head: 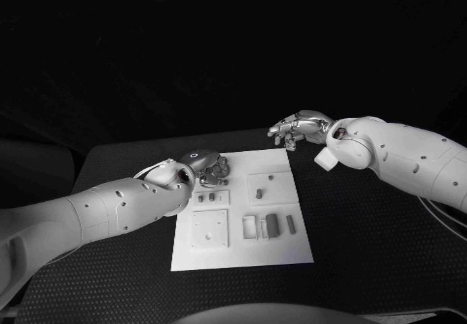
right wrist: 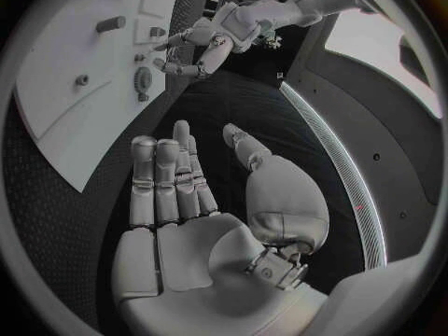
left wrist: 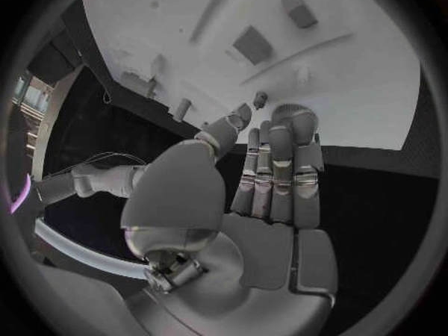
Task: Assemble the parts on the task board
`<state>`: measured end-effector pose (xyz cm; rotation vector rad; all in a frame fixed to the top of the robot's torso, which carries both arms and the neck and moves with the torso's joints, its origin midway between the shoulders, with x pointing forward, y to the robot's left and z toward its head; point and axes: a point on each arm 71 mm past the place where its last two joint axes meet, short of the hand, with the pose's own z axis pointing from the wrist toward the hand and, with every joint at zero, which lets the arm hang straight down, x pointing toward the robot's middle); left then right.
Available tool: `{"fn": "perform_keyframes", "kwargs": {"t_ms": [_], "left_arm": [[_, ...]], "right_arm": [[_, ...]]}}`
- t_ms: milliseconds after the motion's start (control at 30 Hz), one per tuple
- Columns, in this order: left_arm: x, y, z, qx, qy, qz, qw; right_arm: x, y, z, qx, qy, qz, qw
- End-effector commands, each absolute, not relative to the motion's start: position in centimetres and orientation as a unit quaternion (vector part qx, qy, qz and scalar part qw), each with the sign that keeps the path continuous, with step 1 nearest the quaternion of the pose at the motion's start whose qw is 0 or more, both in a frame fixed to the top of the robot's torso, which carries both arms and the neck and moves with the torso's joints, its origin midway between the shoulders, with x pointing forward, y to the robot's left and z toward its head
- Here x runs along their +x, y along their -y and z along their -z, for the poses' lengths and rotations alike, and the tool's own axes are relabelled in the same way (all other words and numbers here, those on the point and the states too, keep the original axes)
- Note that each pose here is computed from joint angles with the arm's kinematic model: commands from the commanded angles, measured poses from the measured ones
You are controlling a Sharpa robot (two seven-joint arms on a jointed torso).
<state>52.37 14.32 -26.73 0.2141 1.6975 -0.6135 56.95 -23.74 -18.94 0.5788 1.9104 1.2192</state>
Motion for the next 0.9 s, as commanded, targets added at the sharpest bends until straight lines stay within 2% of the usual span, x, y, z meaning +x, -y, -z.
{"fn": "perform_keyframes", "kwargs": {"t_ms": [33, 400, 900], "left_arm": [[52.5, -14.0, 26.7, 0.100, -0.737, 0.264, 0.615], [52.2, -13.4, 28.3, 0.094, -0.743, 0.266, 0.607], [52.2, -12.9, 28.8, 0.091, -0.744, 0.267, 0.605]], "right_arm": [[56.9, 23.5, 18.9, 0.221, -0.753, -0.484, 0.386], [56.8, 23.5, 18.9, 0.221, -0.753, -0.485, 0.386], [56.8, 23.3, 18.9, 0.220, -0.753, -0.486, 0.385]]}}
